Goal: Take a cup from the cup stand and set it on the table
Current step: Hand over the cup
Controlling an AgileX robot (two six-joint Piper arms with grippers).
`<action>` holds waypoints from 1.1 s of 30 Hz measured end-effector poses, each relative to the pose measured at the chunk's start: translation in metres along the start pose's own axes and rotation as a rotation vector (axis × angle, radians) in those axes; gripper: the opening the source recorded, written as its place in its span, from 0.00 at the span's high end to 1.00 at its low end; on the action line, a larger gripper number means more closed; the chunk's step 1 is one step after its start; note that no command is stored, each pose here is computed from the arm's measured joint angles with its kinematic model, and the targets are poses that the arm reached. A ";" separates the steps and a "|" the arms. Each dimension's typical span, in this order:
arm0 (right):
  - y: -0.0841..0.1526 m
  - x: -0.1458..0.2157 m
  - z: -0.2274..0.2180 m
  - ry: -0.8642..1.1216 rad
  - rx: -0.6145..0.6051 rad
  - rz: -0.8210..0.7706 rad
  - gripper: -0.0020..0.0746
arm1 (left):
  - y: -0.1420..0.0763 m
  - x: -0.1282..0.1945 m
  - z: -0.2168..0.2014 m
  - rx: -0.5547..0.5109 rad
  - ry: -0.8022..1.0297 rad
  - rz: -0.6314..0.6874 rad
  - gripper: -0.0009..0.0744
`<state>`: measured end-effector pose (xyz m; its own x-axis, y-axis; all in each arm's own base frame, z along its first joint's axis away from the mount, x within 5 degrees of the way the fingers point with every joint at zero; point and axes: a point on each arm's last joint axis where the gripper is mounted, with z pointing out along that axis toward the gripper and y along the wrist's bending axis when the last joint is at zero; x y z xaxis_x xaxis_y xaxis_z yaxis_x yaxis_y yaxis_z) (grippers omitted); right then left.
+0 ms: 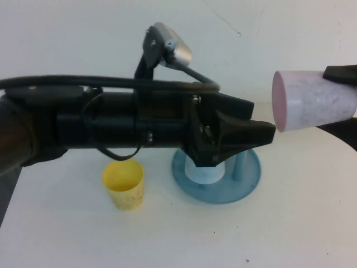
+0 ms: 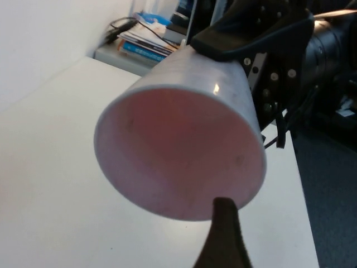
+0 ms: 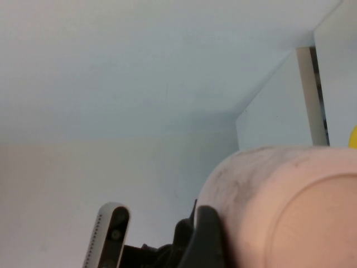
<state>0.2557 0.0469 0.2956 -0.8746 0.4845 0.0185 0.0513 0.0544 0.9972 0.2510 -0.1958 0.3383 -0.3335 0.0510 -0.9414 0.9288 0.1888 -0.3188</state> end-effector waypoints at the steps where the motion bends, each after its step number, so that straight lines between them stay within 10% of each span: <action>1: 0.000 0.000 0.000 0.000 0.000 0.000 0.22 | 0.002 0.000 0.006 0.017 0.006 -0.013 0.35; 18: 0.001 0.000 0.000 -0.002 -0.007 -0.177 0.22 | 0.009 -0.010 0.084 0.164 0.034 -0.003 0.40; 27: 0.002 -0.001 0.000 -0.023 -0.020 -0.321 0.22 | 0.015 -0.008 0.099 0.109 0.040 0.004 0.87; 33: 0.003 -0.002 0.000 -0.027 -0.022 -0.326 0.22 | 0.015 -0.009 0.099 0.111 0.036 0.002 0.88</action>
<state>0.2573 0.0459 0.2983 -0.8301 0.4677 -0.3038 -0.2401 0.1920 0.9516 0.2836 -0.2906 0.3310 -0.3354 0.0871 -0.9380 0.9410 0.0791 -0.3291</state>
